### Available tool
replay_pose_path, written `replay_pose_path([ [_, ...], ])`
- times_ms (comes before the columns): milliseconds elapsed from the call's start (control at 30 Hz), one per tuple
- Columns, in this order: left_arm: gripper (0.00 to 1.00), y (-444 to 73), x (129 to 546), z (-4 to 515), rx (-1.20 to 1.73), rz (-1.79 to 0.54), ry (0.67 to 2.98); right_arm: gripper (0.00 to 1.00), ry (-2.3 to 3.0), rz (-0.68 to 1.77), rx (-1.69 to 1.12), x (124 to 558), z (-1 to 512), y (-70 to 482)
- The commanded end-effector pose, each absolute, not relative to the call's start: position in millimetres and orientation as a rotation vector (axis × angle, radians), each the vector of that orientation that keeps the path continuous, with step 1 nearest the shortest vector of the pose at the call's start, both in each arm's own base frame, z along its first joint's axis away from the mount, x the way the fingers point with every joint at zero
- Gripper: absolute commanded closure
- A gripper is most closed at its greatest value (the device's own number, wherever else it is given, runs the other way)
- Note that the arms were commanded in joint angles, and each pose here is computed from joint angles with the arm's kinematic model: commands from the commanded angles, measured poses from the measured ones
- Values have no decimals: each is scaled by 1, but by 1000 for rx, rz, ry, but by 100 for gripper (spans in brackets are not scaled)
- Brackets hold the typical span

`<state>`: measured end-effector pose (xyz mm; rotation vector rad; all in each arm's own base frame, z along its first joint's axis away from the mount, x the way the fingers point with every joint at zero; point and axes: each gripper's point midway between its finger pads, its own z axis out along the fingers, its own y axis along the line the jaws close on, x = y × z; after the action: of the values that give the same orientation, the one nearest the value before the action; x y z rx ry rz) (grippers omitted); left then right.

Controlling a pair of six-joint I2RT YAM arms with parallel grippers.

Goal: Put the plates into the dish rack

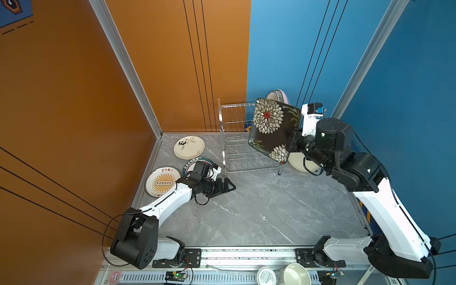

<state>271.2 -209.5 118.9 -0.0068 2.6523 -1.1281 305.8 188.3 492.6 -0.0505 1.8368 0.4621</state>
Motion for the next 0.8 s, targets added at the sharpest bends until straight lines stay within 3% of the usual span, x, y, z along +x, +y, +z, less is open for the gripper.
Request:
replay_pose_path([
  [0, 2, -204, 267, 117, -8, -1122, 2661, 100, 1543, 445, 49, 316, 576, 176],
  [367, 2, -203, 268, 114, -17, -1109, 2668, 100, 1376, 261, 165, 374, 594, 189],
  [767, 2, -203, 278, 115, -14, -1116, 2667, 100, 1354, 23, 244, 438, 567, 184],
])
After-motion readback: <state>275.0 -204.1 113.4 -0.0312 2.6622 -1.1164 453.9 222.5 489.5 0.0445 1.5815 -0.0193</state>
